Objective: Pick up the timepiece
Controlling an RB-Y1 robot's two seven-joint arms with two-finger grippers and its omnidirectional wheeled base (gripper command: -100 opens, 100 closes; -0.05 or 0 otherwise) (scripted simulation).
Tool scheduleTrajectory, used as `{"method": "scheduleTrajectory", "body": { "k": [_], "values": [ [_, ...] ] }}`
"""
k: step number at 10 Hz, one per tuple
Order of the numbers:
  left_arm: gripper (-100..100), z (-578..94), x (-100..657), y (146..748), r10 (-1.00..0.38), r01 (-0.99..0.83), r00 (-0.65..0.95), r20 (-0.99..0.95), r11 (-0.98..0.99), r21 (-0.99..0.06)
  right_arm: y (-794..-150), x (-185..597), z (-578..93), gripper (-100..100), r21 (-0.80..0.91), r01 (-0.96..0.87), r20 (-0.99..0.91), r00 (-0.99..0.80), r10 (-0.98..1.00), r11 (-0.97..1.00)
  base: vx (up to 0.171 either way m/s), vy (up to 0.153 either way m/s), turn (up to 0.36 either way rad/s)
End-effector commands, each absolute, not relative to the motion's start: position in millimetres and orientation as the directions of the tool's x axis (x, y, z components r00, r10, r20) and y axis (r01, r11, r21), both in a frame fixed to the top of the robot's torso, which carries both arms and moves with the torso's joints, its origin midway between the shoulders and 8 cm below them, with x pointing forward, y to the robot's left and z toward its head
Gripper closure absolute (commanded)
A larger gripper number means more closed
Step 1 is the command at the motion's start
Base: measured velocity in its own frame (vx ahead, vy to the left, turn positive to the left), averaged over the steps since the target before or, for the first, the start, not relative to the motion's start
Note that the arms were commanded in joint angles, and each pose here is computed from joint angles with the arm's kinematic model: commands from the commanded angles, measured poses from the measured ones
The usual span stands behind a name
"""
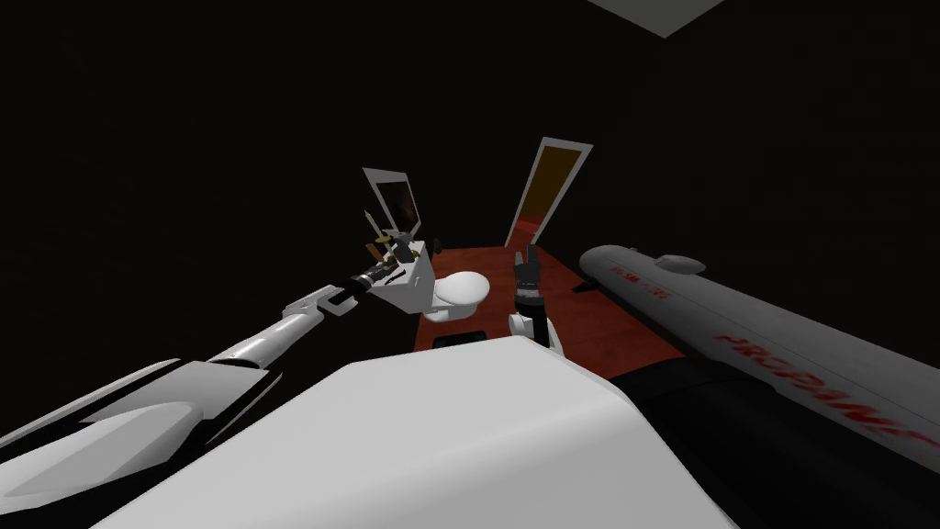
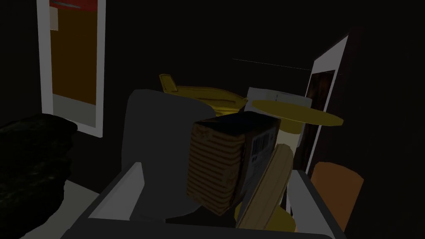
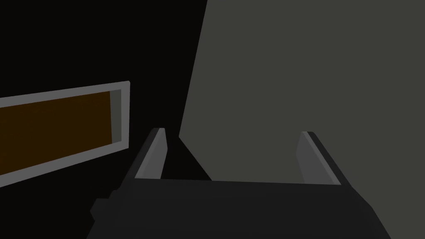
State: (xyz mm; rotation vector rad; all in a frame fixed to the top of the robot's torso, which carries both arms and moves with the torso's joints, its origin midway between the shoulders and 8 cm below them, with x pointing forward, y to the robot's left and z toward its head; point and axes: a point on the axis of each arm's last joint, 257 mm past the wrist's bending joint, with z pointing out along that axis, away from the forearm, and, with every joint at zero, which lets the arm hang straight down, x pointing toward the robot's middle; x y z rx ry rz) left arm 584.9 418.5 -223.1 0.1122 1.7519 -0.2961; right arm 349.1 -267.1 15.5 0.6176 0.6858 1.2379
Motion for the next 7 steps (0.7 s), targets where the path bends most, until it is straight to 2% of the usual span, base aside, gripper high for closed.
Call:
{"method": "scheduleTrajectory", "body": {
  "k": [1,4,7],
  "values": [
    [-100,-211.7,596.7,421.6,-0.081,0.236,-0.186,-0.979,0.964,-0.124,-267.1,349.1,15.5,0,0.746,-0.629,-0.132,0.182,0.974,0.219,-0.046,-0.015,0.006],
    [-100,-216.2,597.8,445.3,-0.077,0.187,-0.196,-0.977,0.976,-0.114,-267.1,349.1,15.5,0,0.746,-0.628,-0.132,0.182,0.974,0.219,-0.009,-0.001,0.004],
    [-100,-196.4,619.2,449.9,-0.059,0.186,-0.175,-0.983,0.978,-0.092,-267.1,349.1,15.5,0,0.746,-0.629,-0.132,0.182,0.974,0.219,-0.068,-0.016,-0.045]
  ]
}}
